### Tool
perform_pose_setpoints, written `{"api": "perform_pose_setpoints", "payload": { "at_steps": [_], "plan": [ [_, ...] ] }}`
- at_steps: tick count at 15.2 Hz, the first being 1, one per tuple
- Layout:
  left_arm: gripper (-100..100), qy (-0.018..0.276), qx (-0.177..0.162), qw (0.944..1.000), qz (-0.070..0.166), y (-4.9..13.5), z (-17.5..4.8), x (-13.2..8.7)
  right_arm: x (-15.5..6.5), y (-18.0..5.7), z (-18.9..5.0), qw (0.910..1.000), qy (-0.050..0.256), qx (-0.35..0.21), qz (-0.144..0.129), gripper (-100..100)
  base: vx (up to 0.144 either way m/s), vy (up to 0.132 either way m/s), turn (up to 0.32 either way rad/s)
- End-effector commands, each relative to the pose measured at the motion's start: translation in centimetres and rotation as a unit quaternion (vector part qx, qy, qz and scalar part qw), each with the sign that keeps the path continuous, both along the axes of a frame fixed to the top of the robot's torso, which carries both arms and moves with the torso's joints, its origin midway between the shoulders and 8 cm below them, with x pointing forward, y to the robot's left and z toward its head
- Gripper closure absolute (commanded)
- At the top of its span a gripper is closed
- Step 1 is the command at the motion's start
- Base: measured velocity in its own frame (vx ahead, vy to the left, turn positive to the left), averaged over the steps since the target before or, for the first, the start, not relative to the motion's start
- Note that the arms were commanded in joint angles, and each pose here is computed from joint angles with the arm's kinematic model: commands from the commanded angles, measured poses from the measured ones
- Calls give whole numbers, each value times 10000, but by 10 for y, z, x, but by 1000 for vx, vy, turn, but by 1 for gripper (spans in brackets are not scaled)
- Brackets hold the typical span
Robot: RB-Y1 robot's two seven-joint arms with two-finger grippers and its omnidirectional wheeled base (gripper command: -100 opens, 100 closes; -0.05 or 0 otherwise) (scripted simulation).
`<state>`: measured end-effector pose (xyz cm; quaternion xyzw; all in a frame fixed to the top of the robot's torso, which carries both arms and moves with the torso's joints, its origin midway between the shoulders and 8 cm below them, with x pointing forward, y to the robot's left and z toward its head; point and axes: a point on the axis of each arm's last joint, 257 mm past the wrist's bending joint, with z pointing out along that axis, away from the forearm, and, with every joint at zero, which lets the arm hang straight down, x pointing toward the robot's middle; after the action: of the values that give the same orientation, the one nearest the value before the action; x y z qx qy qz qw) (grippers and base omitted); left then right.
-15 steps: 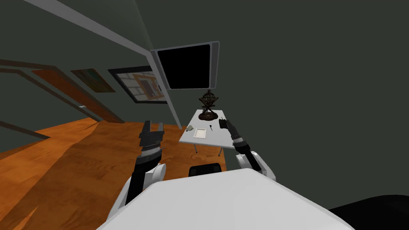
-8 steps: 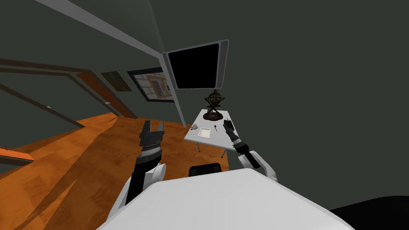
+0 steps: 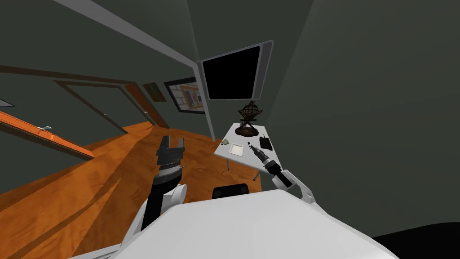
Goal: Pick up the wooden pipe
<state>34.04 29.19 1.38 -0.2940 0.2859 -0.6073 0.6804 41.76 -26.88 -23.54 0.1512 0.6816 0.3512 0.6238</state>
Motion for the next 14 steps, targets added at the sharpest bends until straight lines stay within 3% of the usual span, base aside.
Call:
{"api": "perform_pose_setpoints", "payload": {
  "at_steps": [1,6,9,13,14],
  "plan": [
    [0,0,0,10000,0,0,0,0,0,-10,-18,9996,203,-199,-26,-100,-1,29,168],
    [0,0,0,10000,0,0,0,0,-3,-50,-71,9923,827,-919,-107,-100,0,29,227],
    [0,0,0,10000,0,0,0,0,-6,-67,-89,9875,1045,-1168,-158,-100,1,24,206],
    [0,0,0,10000,0,0,0,0,-13,-104,-117,9753,1436,-1657,-265,-100,3,25,228],
    [0,0,0,10000,0,0,0,0,-17,-123,-130,9678,1621,-1897,-326,-100,9,24,134]
  ]
}}
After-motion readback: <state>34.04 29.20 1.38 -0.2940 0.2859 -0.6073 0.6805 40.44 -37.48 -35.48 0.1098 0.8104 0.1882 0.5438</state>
